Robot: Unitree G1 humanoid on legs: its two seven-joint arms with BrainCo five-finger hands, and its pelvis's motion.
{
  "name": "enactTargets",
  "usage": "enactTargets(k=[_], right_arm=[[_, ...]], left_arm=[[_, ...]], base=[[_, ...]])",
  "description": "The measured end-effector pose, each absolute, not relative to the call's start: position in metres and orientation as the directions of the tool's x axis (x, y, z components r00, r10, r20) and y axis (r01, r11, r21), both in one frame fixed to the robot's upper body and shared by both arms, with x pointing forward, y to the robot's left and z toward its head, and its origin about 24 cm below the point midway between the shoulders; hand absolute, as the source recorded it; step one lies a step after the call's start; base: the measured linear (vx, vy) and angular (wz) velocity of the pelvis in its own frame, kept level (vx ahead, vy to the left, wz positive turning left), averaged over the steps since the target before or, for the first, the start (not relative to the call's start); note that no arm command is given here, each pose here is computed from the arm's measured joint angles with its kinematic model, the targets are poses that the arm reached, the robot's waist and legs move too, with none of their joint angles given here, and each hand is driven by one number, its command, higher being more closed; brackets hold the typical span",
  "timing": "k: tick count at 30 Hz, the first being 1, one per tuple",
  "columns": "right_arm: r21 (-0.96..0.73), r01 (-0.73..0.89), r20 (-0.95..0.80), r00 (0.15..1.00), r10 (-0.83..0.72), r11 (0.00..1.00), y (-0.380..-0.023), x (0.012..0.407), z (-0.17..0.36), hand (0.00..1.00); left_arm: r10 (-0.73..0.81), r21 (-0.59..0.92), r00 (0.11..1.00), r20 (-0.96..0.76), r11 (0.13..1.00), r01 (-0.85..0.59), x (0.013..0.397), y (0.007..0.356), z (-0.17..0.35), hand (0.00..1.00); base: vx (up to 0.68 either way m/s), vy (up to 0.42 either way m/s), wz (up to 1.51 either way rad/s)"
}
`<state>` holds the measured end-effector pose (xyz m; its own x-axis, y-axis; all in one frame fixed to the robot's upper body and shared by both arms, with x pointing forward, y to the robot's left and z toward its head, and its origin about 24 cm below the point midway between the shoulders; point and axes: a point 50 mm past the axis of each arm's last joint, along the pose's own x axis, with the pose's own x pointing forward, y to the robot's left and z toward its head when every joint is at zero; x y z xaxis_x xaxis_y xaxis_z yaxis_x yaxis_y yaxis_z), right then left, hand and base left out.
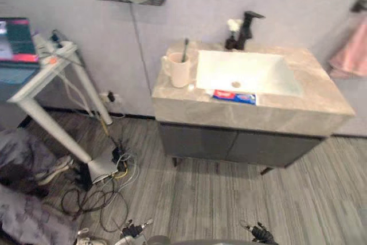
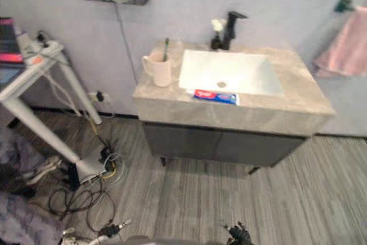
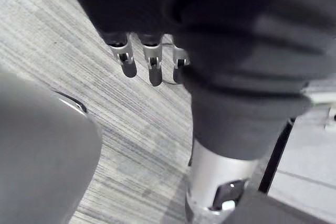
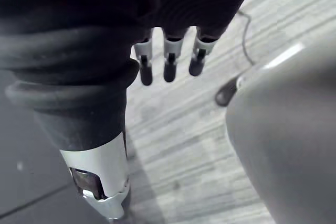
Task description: Organize washtable
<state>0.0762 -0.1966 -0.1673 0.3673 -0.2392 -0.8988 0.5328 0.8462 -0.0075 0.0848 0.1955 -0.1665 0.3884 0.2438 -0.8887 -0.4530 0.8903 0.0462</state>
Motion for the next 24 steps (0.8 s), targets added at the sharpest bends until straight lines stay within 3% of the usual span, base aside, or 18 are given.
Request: enactTargets(k=[10, 24], right_arm=[[-0.002, 0.564, -0.891, 0.373, -0.258, 0.825, -0.202, 0.079, -0.166, 0.00], [-0.025, 0.538, -0.915, 0.327, -0.235, 0.843, -0.196, 0.061, -0.171, 0.00]], left_arm=[[0.190, 0.058, 0.386, -0.903, 0.942, -0.330, 0.084, 0.193, -0.168, 0.00], [0.200, 0.083, 0.416, -0.887, 0.956, -0.282, 0.089, 0.201, -0.165, 0.00]], base=[[0.07, 0.087, -0.56], [0.09, 0.053, 0.25]])
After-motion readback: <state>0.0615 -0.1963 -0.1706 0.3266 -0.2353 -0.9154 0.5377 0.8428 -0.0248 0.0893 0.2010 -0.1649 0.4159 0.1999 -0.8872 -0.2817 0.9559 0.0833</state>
